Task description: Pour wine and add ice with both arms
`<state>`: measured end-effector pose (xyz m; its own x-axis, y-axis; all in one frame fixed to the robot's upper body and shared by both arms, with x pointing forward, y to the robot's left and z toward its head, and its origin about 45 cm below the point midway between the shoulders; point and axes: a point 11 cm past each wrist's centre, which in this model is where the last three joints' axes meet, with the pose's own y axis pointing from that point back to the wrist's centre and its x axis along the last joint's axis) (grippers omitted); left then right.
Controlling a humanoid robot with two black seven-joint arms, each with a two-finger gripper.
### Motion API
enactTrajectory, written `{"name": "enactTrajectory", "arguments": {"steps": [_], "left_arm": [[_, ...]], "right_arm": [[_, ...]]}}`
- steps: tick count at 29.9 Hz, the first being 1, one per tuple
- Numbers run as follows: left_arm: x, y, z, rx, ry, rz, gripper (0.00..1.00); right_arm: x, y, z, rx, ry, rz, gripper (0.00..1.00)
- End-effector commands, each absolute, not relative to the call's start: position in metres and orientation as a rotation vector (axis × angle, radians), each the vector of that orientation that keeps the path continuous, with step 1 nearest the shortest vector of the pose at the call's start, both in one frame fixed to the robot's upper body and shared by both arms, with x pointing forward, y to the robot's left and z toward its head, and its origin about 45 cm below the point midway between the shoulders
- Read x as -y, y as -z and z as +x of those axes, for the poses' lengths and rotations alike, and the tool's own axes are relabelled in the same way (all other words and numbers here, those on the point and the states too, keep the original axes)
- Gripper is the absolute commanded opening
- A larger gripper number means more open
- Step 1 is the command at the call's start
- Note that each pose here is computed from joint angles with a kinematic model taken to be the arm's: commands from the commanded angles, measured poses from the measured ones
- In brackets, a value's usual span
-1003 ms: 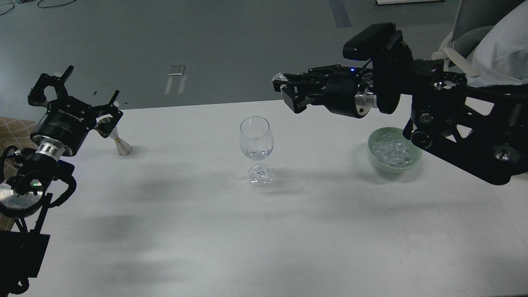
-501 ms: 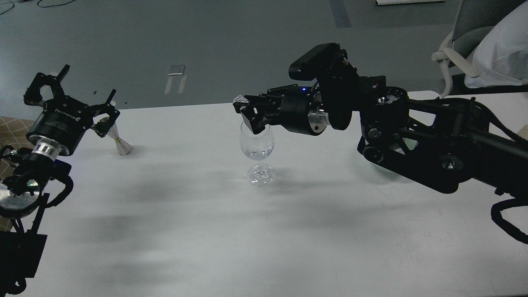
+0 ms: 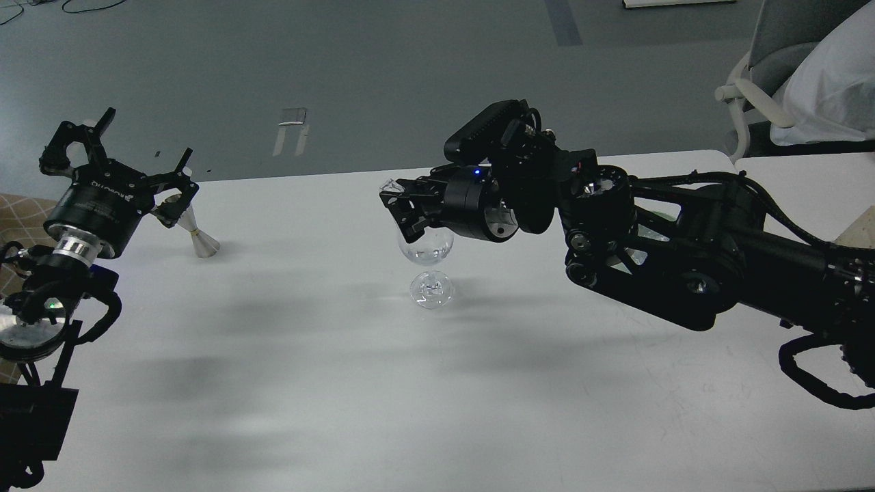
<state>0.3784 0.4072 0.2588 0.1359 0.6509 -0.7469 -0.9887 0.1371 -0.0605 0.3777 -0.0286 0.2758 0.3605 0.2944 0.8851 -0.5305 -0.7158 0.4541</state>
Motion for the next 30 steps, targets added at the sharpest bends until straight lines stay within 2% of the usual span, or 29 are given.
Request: {"name": "enactTrajectory", "arguments": {"steps": [1,30], "left_arm": [[-0.408,-0.257,0.378,-0.651,-1.318,-0.645,0.98],[-0.409,-0.258,0.377,-0.649,-1.322,-0.642,0.98]], "right_arm": [[0.035,-0.277,0.379,0.21,-1.434,1.885,0.18],[0.051,-0.276,0.378,0.184,-1.424,1.858,0.35]]}}
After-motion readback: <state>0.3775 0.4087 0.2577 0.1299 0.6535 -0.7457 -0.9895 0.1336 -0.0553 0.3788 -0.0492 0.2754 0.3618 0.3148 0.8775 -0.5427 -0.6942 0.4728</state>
